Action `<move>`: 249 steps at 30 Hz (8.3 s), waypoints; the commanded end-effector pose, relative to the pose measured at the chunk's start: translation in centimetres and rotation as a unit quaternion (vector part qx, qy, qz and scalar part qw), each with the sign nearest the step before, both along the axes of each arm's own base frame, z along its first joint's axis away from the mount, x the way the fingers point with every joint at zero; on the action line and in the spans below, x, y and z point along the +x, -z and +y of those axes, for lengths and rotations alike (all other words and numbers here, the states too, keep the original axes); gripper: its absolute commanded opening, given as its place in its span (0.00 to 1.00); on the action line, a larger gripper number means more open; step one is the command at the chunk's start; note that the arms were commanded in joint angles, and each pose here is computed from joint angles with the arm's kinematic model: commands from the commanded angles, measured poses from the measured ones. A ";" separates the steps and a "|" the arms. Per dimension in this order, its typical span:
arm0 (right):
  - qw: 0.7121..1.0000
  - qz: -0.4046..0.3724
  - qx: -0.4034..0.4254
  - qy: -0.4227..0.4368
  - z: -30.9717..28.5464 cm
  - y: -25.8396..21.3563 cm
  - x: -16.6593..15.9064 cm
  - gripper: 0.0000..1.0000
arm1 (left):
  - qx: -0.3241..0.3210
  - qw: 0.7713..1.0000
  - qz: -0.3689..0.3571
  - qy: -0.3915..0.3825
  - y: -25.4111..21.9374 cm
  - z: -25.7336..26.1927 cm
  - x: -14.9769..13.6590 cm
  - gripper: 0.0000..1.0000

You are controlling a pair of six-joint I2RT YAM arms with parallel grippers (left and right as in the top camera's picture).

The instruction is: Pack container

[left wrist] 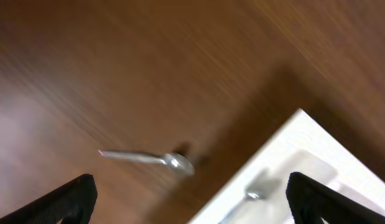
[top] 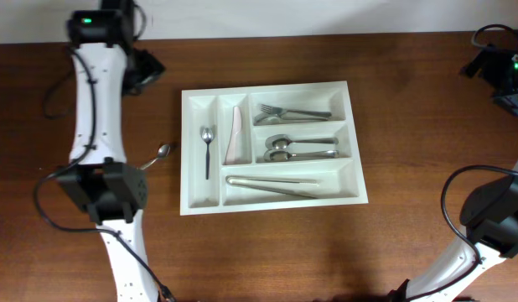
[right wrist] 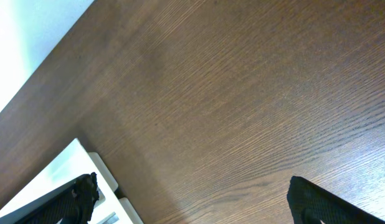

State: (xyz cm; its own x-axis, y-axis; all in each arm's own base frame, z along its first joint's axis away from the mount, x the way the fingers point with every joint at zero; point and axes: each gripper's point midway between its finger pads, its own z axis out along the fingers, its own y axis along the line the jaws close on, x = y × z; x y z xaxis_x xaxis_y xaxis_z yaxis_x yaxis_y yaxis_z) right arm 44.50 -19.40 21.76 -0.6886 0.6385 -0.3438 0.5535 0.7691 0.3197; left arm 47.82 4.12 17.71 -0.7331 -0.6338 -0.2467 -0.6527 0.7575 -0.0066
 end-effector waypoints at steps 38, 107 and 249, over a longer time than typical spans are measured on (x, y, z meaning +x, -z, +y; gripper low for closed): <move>1.000 0.000 0.004 0.005 -0.1 0.0 -0.1 0.99 | -0.192 0.679 0.033 0.708 7.8 -7.8 -6.4 0.73; 1.000 0.000 0.004 0.005 -0.1 0.0 -0.1 0.99 | -0.279 0.702 -0.047 0.654 18.0 -2.0 -6.6 0.79; 1.000 0.000 0.004 0.005 -0.1 0.0 -0.1 0.99 | -0.379 0.772 0.016 0.510 17.1 -1.1 -7.0 0.29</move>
State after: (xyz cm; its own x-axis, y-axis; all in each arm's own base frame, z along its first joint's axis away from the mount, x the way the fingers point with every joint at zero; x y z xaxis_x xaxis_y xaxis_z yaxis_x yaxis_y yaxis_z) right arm 44.51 -19.40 21.76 -0.6887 0.6381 -0.3442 0.5531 0.7694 0.3196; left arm 40.36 1.32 0.68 -0.9296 0.3412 -0.1393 0.3272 0.5903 -0.7379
